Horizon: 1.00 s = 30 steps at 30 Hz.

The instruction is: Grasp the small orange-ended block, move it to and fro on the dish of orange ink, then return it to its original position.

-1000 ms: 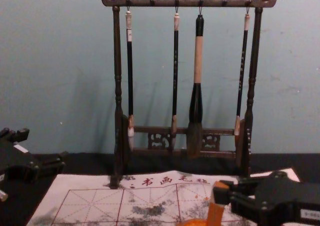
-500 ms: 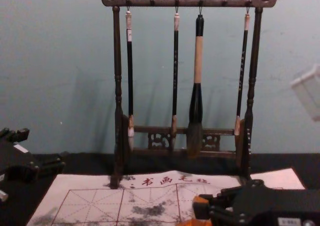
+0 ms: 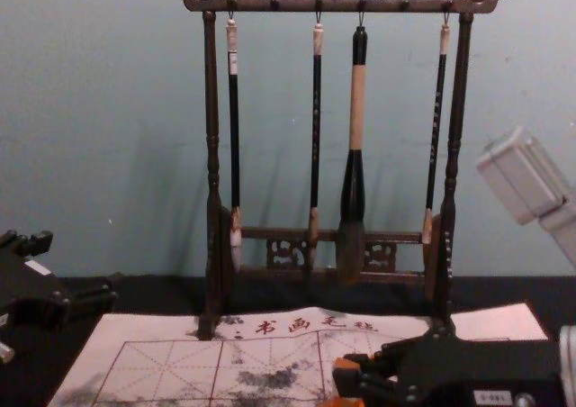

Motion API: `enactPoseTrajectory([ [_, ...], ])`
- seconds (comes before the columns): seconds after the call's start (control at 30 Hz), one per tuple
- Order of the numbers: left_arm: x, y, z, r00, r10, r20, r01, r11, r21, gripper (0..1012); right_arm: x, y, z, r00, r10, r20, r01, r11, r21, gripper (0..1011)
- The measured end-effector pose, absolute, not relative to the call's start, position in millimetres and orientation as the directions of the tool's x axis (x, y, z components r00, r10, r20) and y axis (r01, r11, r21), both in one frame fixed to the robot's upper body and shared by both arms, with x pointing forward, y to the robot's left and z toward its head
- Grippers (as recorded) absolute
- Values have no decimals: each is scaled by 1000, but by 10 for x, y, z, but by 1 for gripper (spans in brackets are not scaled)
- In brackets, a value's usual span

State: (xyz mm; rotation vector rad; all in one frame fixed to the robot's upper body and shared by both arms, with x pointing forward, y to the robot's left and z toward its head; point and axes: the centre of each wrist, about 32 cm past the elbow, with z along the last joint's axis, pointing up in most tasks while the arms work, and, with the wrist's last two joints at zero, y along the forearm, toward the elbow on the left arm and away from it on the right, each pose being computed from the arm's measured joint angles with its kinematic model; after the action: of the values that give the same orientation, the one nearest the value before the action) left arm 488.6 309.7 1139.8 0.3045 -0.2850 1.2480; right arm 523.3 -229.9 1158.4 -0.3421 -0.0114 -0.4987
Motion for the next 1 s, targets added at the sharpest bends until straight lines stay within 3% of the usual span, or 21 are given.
enactPoseTrajectory([
  [1.0, 4886, 3097, 11398, 292, 880, 374, -955, 287, 70, 1001, 5292, -2397, 11643, 842, -526, 124, 535, 779, -329, 92],
])
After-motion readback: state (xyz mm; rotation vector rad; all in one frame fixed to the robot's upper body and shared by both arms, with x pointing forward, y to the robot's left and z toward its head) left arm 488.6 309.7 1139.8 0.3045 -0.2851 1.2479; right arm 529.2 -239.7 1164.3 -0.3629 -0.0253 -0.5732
